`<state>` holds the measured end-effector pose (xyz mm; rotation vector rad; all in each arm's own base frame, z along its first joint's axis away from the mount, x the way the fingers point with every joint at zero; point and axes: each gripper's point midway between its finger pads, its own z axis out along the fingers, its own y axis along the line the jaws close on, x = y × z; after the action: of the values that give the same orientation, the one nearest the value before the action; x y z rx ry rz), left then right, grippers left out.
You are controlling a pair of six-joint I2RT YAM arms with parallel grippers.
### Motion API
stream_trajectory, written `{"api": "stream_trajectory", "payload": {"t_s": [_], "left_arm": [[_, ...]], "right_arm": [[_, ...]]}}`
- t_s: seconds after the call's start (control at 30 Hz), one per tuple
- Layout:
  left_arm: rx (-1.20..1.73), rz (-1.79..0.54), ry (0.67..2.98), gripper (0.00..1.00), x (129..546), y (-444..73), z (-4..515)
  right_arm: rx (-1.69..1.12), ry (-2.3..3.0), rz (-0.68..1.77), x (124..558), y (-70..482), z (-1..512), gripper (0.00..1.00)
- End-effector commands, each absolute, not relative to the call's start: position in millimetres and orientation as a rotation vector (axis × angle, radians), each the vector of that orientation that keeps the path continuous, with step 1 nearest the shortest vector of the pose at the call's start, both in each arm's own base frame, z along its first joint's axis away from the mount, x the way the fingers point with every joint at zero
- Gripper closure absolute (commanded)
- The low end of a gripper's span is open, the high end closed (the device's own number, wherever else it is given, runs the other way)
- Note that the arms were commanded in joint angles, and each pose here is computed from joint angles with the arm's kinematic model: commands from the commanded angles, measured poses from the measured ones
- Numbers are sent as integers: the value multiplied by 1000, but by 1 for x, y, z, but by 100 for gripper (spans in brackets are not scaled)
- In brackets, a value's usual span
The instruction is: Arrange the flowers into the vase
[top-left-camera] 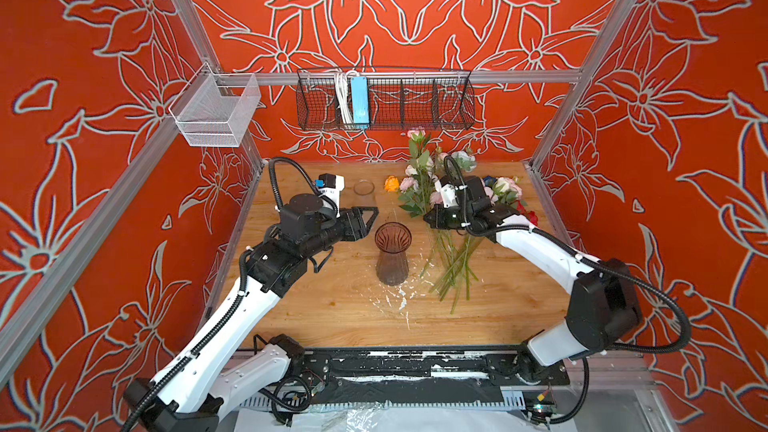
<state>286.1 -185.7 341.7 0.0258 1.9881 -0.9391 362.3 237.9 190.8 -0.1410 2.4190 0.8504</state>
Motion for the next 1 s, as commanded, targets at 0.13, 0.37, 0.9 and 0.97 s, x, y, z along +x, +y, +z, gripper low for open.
{"api": "stream_trajectory", "payload": {"t_s": [0.13,0.37,0.9,0.97], "left_arm": [[121,-1092,1939,35,297,-217,359],[267,-1283,1928,35,300,-256,363],[634,-1316,1877,41,317,-396,376],[633,-1312,1899,45,324,-406,369]], "right_arm": [[-151,2435,918,309,221,193,100],[-131,2437,870,259,190,174,100],[-145,2089,905,238,172,271,100],[-156,2075,936,236,175,277,100]]}}
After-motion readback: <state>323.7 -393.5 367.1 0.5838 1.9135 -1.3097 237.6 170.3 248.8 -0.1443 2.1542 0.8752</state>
